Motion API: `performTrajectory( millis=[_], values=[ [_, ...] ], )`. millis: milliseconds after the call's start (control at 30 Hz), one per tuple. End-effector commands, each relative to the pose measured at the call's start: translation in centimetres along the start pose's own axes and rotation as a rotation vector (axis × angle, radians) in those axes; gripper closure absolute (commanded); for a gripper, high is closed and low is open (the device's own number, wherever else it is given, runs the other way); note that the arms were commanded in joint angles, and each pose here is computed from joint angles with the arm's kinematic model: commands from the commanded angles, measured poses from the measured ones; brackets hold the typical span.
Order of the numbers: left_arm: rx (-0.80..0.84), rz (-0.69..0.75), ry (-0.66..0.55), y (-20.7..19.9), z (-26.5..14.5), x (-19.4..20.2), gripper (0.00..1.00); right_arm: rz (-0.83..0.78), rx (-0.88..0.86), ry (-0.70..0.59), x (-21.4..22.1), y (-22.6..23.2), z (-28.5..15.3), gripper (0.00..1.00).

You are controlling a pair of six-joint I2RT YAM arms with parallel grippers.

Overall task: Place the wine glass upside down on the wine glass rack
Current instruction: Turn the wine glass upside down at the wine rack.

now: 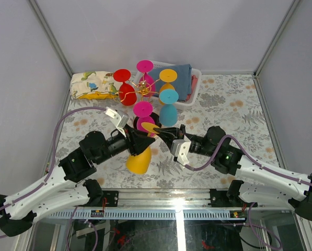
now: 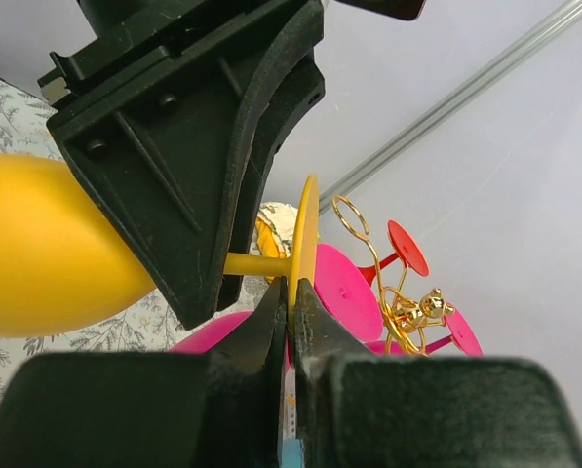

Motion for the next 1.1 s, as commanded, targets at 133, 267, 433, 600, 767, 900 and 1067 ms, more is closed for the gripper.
performTrajectory(
  millis=[133, 267, 433, 600, 767, 900, 1067],
  values=[
    [0.058, 0.020, -0.080, -0.6, 0.0, -1.3, 0.74, -0.020, 0.043, -0.089, -1.8, -0.6, 0.0, 1.00],
    [0.065, 0.022, -0.065, -0.6, -0.2, -1.1, 0.74, -0.022, 0.071, -0.084, -1.7, -0.9, -0.2, 1.00],
    [0.063, 0.027, -0.052, -0.5, -0.4, -0.8, 0.54, -0.027, 0.074, -0.089, -1.9, -0.9, -0.3, 1.00],
    [0.044, 0.033, -0.054, -0.3, -0.8, -0.7, 0.59, -0.029, 0.070, -0.085, -1.6, -0.7, -0.5, 1.00],
    [0.040, 0.034, -0.045, -0.2, -0.9, -0.5, 0.63, -0.019, 0.066, -0.093, -1.8, -0.7, -0.4, 1.00],
    [0.062, 0.030, -0.042, -0.4, -0.7, -0.4, 0.69, -0.018, 0.062, -0.101, -2.0, -0.8, -0.3, 1.00],
    [0.065, 0.030, -0.027, -0.4, -0.3, -0.1, 0.70, -0.016, 0.065, -0.110, -2.2, -0.9, -0.2, 1.00]
  ],
)
Point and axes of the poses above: each gripper's point midway between its finger pads, its own z axis out along the fingers, its own y axis along the line the jaws close on, x = y × z, the point moved 9 cm from there along -z, back along the fingers, and after that the axes turned 12 degrees about z, right-handed, at the moved point
